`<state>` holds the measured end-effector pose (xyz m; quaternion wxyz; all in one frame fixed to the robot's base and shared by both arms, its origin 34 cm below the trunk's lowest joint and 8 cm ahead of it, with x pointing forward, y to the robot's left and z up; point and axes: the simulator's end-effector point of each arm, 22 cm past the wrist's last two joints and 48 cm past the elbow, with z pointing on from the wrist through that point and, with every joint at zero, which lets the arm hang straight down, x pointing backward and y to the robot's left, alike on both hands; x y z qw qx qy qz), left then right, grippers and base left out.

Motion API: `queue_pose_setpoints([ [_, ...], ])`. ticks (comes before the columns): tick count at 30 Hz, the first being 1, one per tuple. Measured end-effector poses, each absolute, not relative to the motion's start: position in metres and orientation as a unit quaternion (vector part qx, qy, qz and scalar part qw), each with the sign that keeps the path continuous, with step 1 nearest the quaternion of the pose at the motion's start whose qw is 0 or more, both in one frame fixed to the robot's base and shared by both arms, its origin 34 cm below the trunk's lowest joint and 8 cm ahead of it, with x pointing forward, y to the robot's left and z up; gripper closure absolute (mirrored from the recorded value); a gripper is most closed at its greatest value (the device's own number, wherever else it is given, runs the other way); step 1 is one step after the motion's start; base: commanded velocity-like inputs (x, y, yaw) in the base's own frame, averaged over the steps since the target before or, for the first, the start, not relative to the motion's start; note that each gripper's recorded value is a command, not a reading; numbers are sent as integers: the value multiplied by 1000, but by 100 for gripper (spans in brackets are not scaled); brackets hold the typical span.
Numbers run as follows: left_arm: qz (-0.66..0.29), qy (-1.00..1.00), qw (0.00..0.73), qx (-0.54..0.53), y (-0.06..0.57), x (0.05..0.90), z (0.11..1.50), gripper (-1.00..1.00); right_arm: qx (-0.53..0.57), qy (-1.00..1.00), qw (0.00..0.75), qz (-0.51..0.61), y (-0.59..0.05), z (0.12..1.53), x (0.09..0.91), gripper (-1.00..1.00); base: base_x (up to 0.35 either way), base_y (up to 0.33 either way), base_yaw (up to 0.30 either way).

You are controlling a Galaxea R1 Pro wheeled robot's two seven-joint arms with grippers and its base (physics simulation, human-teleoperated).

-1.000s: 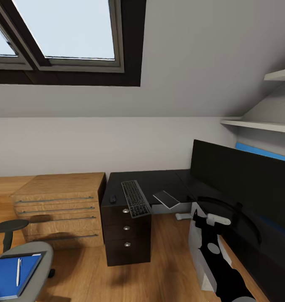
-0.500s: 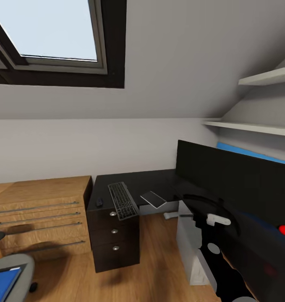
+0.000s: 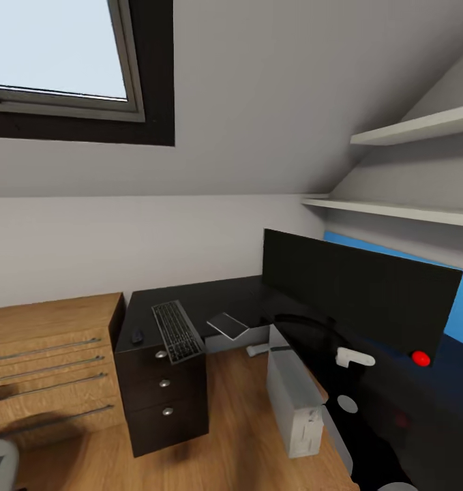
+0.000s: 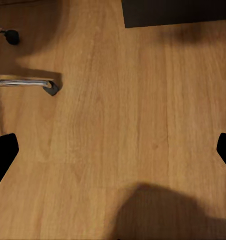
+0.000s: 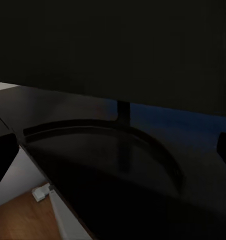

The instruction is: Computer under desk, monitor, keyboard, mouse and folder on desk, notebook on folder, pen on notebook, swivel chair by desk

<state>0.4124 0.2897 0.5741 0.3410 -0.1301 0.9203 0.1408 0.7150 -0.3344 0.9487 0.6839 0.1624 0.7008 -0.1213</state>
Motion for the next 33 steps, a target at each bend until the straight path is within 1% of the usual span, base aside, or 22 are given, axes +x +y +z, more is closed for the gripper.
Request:
queue_pose_setpoints([
  [13, 140, 919, 346, -131, 290, 415, 577, -100, 163, 698, 687, -121, -335, 954, 714, -100, 0, 0, -219],
  [33, 140, 919, 346, -131, 290, 415, 577, -100, 163, 697, 688, -120, -333, 955, 714, -100, 0, 0, -20],
])
